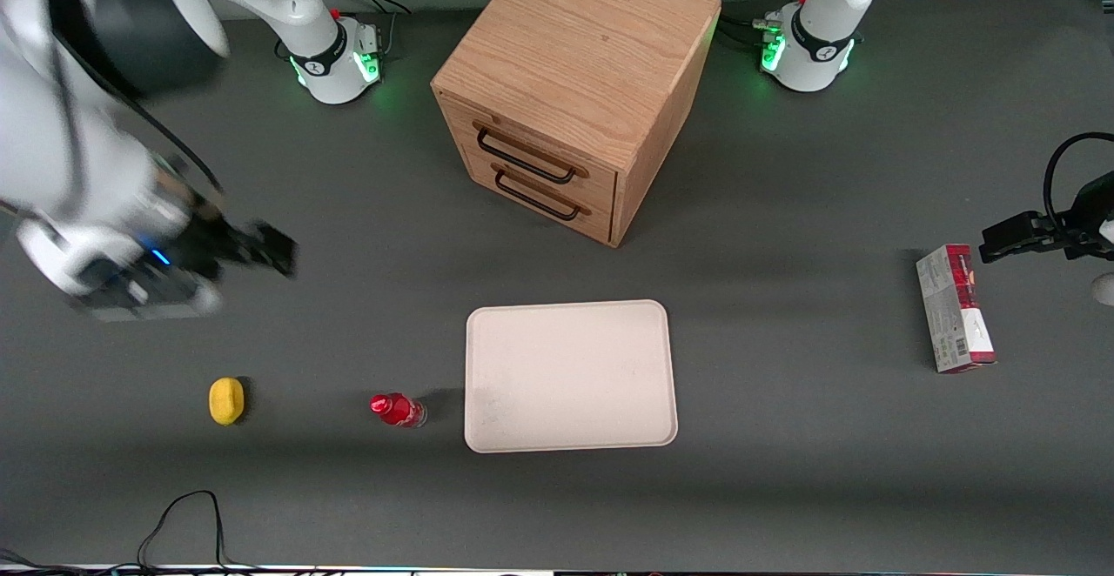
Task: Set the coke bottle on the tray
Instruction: 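Move the right gripper down to the red Coca-Cola bottle and grasp it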
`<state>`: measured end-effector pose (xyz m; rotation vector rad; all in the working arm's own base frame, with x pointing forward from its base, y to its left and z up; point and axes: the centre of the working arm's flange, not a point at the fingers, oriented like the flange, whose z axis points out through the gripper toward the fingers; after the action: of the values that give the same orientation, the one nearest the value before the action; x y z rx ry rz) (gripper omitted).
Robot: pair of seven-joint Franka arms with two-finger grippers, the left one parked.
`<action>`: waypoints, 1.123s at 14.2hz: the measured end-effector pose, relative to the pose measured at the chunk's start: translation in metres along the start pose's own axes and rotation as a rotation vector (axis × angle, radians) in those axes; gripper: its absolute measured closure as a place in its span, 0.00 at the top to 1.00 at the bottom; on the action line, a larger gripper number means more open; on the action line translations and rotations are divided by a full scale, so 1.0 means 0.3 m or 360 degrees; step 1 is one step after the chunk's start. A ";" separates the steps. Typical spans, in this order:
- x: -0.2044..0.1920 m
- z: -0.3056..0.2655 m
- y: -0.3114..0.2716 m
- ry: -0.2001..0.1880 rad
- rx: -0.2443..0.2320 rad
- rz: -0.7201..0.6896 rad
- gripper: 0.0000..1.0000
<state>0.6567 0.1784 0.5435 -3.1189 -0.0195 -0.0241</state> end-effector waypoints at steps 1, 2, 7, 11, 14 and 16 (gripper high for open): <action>0.078 0.103 -0.032 0.0028 0.0022 0.0005 1.00; 0.144 0.204 -0.047 0.0062 0.0040 0.0009 1.00; 0.295 0.619 -0.090 0.0170 0.0019 0.0045 0.97; 0.302 0.736 -0.117 0.0149 -0.0011 0.0061 0.94; 0.303 0.729 -0.117 0.0146 -0.0014 0.0062 0.82; 0.299 0.739 -0.116 0.0133 -0.0019 0.0061 0.58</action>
<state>0.7493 0.2193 0.3240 -3.1259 0.0423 -0.1539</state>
